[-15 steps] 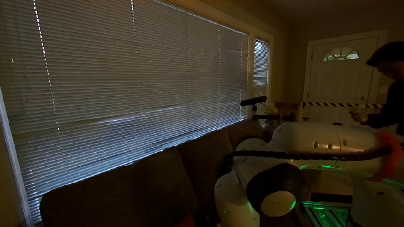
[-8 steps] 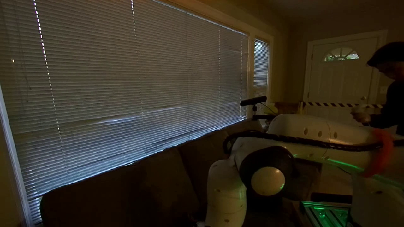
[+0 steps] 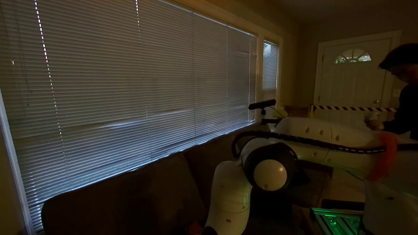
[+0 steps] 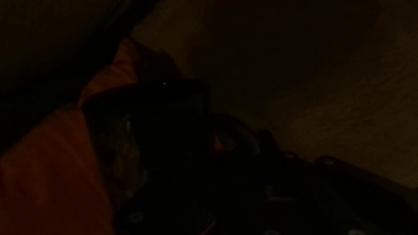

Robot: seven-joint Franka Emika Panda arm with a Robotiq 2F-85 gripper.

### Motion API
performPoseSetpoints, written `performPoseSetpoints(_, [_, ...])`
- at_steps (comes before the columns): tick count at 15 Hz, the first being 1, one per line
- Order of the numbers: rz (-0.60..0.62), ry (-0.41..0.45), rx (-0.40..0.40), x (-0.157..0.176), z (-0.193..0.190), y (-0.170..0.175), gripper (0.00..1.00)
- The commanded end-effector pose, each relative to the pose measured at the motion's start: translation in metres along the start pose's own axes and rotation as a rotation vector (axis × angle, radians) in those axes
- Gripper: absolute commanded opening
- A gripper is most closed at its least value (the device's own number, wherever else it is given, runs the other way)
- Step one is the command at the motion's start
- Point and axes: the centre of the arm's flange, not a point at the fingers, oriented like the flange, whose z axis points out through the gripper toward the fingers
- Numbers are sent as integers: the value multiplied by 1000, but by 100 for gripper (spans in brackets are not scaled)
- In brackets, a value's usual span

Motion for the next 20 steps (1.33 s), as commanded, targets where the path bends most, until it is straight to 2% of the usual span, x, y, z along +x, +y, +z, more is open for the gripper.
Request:
performPoseSetpoints(1, [25, -65, -12, 7, 4, 8, 2])
performPoseSetpoints(7, [32, -124, -91, 36, 6, 24, 2])
performPoseSetpoints(12, [17, -118, -111, 54, 4, 20, 2])
performPoseSetpoints(13, [18, -112, -111, 57, 5, 17, 17])
performPoseSetpoints(14, [20, -108, -109, 59, 5, 16, 37])
performPoseSetpoints(16, [20, -101, -108, 62, 4, 13, 49])
performPoseSetpoints(19, [11, -97, -111, 66, 1, 8, 74])
performPoseSetpoints(20, [5, -94, -113, 68, 0, 6, 78])
